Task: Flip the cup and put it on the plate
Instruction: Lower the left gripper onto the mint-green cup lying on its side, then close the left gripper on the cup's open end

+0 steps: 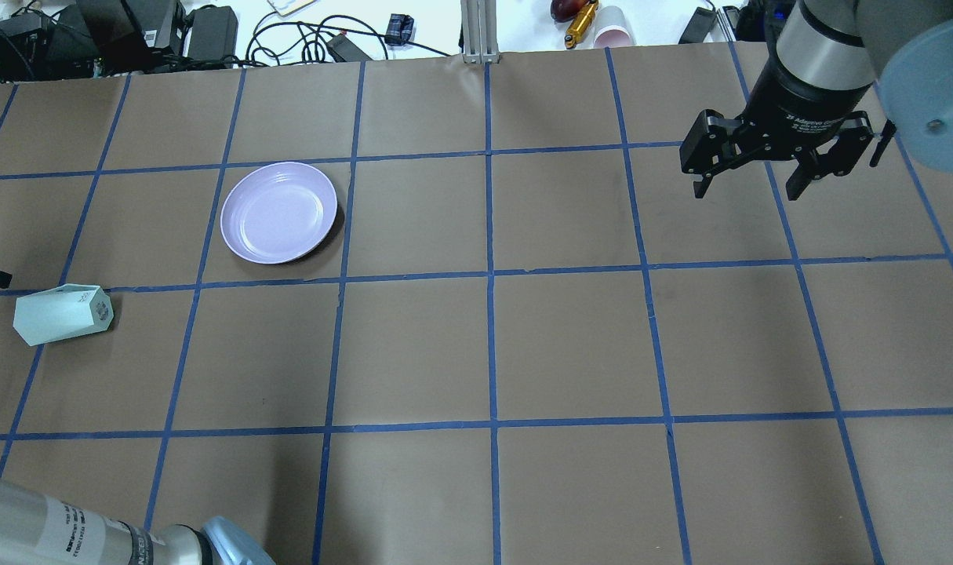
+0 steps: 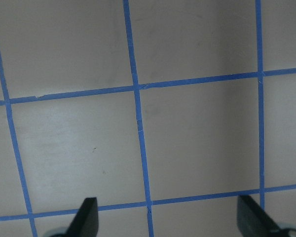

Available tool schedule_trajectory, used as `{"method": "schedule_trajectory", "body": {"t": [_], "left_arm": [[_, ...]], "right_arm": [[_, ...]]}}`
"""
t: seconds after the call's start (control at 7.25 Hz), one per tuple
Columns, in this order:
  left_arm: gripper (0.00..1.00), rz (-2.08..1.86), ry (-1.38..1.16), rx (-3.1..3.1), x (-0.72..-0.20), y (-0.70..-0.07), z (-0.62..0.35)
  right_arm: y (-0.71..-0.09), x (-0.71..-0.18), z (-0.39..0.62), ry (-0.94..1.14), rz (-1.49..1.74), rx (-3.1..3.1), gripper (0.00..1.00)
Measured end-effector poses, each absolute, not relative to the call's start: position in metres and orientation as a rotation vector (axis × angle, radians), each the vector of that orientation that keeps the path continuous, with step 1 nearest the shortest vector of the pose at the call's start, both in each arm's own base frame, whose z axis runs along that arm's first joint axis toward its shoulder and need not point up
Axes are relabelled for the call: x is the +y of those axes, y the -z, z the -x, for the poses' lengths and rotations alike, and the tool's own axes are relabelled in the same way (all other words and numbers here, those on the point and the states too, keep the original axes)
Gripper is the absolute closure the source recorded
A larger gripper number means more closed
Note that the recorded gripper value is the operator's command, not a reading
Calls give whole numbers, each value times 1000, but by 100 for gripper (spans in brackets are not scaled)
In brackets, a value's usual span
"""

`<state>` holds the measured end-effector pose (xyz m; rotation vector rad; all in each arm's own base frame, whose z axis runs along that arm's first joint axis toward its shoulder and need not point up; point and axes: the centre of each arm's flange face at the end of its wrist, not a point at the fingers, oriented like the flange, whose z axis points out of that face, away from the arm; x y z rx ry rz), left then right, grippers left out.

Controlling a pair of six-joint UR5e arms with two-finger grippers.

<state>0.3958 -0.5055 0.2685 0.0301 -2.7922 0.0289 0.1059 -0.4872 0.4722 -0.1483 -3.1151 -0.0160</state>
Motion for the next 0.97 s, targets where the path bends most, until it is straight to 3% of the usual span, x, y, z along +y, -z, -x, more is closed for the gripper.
{"method": "schedule_trajectory", "body": {"t": [0.97], "left_arm": [[0,-14,-27,-2668,-507,-213,-387]], "right_arm": [[-472,-487,-106,16,148,-3115,0]]}}
